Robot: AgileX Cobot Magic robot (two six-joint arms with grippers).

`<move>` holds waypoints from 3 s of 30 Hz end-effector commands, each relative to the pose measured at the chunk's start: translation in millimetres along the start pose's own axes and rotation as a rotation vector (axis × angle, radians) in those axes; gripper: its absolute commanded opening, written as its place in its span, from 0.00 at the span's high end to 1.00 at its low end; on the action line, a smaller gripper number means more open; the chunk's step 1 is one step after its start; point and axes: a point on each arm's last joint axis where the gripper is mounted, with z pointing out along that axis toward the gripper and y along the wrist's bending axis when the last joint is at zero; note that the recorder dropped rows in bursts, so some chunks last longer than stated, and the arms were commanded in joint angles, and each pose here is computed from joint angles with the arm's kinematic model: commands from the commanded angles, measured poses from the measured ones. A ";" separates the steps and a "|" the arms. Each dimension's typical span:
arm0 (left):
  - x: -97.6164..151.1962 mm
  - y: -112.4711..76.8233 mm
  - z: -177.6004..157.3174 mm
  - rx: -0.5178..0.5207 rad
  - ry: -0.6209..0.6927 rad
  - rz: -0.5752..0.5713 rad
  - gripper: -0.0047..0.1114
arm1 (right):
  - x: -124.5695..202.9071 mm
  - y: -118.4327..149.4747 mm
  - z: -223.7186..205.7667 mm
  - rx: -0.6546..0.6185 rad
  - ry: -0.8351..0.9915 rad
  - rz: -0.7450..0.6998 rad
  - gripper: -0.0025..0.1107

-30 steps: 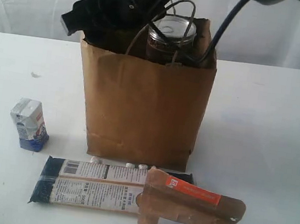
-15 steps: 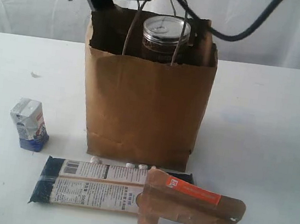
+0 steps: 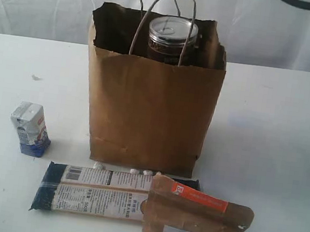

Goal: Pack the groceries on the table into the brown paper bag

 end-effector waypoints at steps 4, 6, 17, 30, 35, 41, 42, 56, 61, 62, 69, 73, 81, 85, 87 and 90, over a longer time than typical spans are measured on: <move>1.2 0.0 0.2 -0.002 -0.001 0.001 0.96 | -4.8 36.9 -18.2 -0.104 -0.034 -0.089 0.45; 1.2 0.0 0.2 -0.002 -0.001 0.001 0.96 | -4.8 42.8 -23.8 -0.122 -0.033 -0.098 0.45; 1.2 0.0 0.2 -0.002 -0.001 0.001 0.96 | 0.5 56.5 -78.2 -0.187 0.020 -0.134 0.58; 1.2 0.0 0.2 -0.002 -0.001 0.001 0.96 | 91.4 23.5 -182.6 -0.259 0.003 0.041 0.75; 1.2 0.0 0.2 -0.002 -0.001 0.001 0.96 | 134.8 3.1 -220.4 -0.277 -0.029 0.116 0.75; 1.2 0.0 0.2 -0.002 -0.001 0.001 0.96 | 165.2 -8.8 -247.3 -0.296 0.066 0.141 0.73; 1.2 0.0 0.2 -0.002 -0.001 0.001 0.96 | 168.2 -9.2 -246.9 -0.289 0.097 0.136 0.71; 1.2 0.0 0.2 -0.002 -0.001 0.001 0.96 | 211.1 -11.1 -187.5 -0.005 0.199 0.247 0.61; 1.2 0.0 0.2 -0.002 -0.001 0.001 0.96 | 211.6 2.0 -166.9 -0.095 0.035 0.309 0.65; 1.2 0.0 0.2 -0.002 -0.001 0.001 0.96 | 211.1 4.0 -164.8 -0.113 0.011 0.321 0.66; 1.2 0.0 0.2 -0.002 -0.001 0.001 0.96 | 206.9 12.1 -161.2 -0.202 -0.077 0.348 0.66; 1.2 0.0 0.2 -0.002 -0.001 0.001 0.96 | 206.9 12.1 -161.2 -0.202 -0.077 0.348 0.66; 1.2 0.0 0.2 -0.002 -0.001 0.001 0.96 | 206.1 10.3 -161.0 -0.181 -0.092 0.317 0.66; 1.2 0.0 0.2 -0.002 -0.001 0.001 0.96 | 205.1 9.9 -159.7 -0.170 -0.130 0.216 0.66; 1.2 0.0 0.2 -0.002 -0.001 0.001 0.96 | 206.4 11.8 -158.3 -0.192 -0.178 0.192 0.66; 1.2 0.0 0.2 -0.002 -0.001 0.001 0.96 | 215.1 11.4 -146.9 -0.184 -0.234 0.184 0.66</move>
